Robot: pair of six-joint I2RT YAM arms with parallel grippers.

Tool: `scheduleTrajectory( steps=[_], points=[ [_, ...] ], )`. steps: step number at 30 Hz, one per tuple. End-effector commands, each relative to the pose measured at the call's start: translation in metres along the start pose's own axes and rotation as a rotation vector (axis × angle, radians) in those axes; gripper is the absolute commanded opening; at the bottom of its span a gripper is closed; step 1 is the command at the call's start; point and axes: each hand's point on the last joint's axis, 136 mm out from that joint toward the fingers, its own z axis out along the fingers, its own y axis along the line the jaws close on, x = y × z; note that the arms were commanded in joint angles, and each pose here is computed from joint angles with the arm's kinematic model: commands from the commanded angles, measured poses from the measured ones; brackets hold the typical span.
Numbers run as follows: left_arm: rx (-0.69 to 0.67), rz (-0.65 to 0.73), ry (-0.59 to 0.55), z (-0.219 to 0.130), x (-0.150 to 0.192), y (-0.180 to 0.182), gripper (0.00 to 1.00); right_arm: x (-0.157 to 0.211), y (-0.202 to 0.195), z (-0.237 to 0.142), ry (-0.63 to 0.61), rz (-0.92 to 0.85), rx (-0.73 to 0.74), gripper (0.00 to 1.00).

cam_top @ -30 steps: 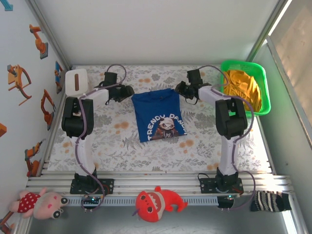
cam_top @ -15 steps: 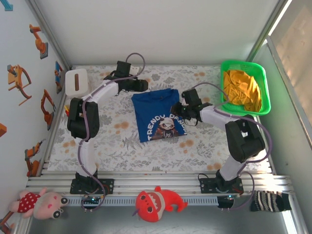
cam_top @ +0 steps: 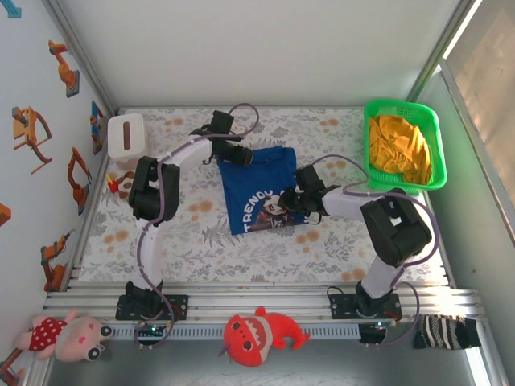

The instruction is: Fold the inside-out t-shirt

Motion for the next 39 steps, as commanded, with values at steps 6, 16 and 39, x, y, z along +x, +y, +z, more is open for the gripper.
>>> scheduleTrajectory(
  steps=[6,16,39],
  points=[
    [-0.002,0.005,0.017,0.016,-0.004,0.003,0.52,0.009,-0.009,0.008,0.002,0.012,0.048,0.21],
    [-0.008,-0.023,-0.008,0.020,-0.019,0.007,0.00,0.021,-0.020,0.010,0.019,0.020,0.105,0.19],
    [-0.009,-0.233,-0.116,-0.038,-0.038,0.048,0.56,0.063,0.004,0.001,0.041,0.020,0.105,0.18]
  ],
)
